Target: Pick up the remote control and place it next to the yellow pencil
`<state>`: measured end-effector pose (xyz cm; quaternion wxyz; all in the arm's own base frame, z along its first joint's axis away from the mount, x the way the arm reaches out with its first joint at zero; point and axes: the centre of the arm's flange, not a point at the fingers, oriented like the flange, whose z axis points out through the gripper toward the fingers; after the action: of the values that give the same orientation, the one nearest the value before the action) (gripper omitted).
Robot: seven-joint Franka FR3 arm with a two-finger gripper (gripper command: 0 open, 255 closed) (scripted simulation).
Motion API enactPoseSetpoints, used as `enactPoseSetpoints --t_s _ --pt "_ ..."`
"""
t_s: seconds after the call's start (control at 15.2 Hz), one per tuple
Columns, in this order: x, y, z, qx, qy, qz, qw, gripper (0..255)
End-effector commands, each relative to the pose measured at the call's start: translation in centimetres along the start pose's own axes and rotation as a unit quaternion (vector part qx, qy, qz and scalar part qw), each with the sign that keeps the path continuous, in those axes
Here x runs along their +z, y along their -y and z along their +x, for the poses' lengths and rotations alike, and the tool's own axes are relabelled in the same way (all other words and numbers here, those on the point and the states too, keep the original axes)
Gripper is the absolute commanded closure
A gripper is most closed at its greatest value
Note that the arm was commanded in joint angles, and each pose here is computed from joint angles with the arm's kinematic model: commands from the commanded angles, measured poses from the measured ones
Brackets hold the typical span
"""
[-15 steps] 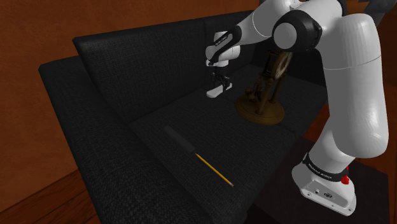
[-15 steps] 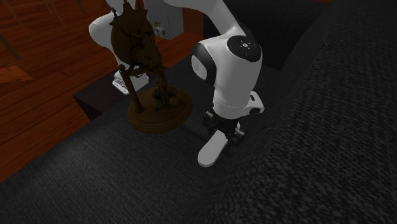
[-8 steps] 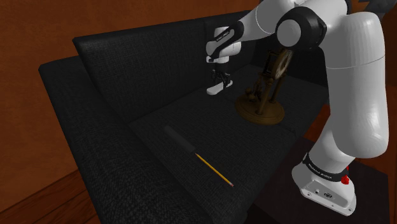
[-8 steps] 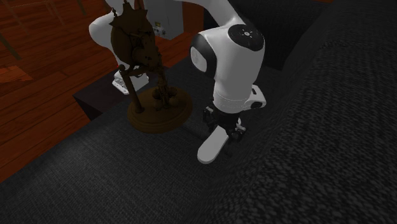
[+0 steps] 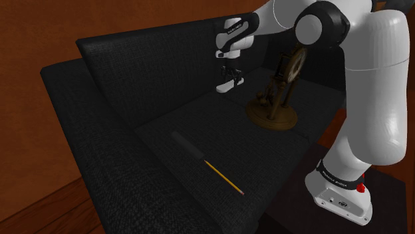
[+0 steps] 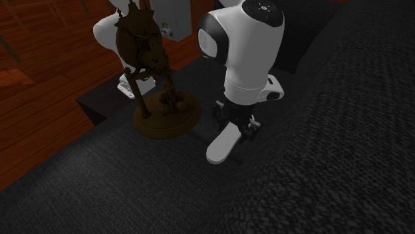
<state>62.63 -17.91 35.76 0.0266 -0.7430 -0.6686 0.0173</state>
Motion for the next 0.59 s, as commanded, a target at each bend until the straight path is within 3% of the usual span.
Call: enactPoseSetpoints --t_s 0.0,0.26,0.53 --pt "-1.1 0.0 0.0 0.000 0.000 0.000 1.0000 255" --pt "-2.7 0.1 0.0 0.000 0.000 0.000 1.0000 255" --pt "-2.5 4.4 3.0 0.000 0.000 0.000 1.0000 255"
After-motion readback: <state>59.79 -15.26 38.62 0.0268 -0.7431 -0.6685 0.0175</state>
